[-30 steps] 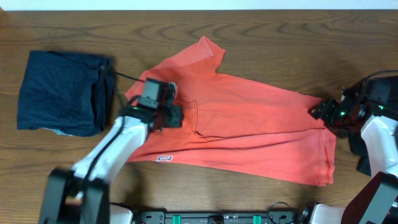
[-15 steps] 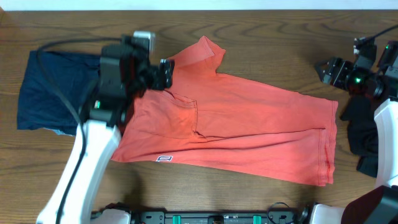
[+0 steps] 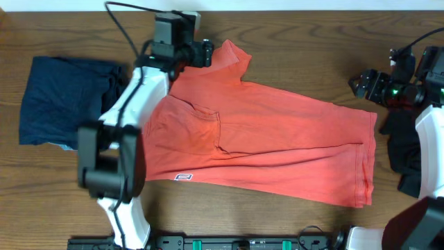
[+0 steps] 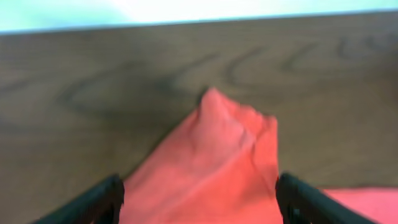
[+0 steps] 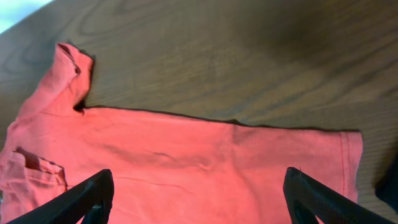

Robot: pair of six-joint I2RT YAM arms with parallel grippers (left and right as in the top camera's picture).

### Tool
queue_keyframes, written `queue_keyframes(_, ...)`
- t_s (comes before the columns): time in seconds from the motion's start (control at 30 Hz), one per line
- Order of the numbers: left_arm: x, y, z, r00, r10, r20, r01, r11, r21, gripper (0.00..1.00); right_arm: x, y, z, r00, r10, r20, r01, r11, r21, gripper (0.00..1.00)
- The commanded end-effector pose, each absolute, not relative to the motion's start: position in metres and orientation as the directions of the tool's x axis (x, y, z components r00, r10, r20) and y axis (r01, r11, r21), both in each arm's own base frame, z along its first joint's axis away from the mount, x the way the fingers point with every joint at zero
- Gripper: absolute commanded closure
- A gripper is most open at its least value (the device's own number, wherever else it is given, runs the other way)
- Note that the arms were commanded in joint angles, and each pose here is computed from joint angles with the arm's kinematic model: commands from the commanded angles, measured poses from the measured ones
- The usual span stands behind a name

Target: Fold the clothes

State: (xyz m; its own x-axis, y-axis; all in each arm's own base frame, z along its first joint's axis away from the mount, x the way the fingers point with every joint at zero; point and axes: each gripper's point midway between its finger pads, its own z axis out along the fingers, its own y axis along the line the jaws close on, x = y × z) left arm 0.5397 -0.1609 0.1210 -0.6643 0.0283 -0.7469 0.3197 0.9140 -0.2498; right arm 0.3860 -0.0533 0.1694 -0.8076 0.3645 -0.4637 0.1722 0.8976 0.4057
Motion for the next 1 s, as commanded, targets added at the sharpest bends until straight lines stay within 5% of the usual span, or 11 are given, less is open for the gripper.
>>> queue_keyframes(0.0,0.548,-0.182,0.102,-0.653,0.055,-0.755,0.368,0.895,-0.253,0.21,0.387,-0.052,0.158,-0.828,0.353,-0.435,0.174,0.900,0.399,0.14)
queue_keyframes(0.7,0.555,-0.207,0.007,-0.582,0.312,-0.751,0.487,0.873,-0.014,0.27,0.373,-0.045,0.128,-0.874,0.361,-0.325,0.214,0.887,0.409,0.18)
queue_keyframes(0.8,0.554,-0.206,0.000,-0.589,0.315,-0.744,0.480,0.877,-0.009,0.35,0.371,-0.045,0.128,-0.876,0.362,-0.318,0.219,0.887,0.407,0.18)
queue_keyframes(0.97,0.562,-0.196,0.002,-0.582,0.312,-0.751,0.440,0.897,0.032,0.72,0.367,-0.047,0.125,-0.880,0.364,-0.304,0.233,0.891,0.391,0.18)
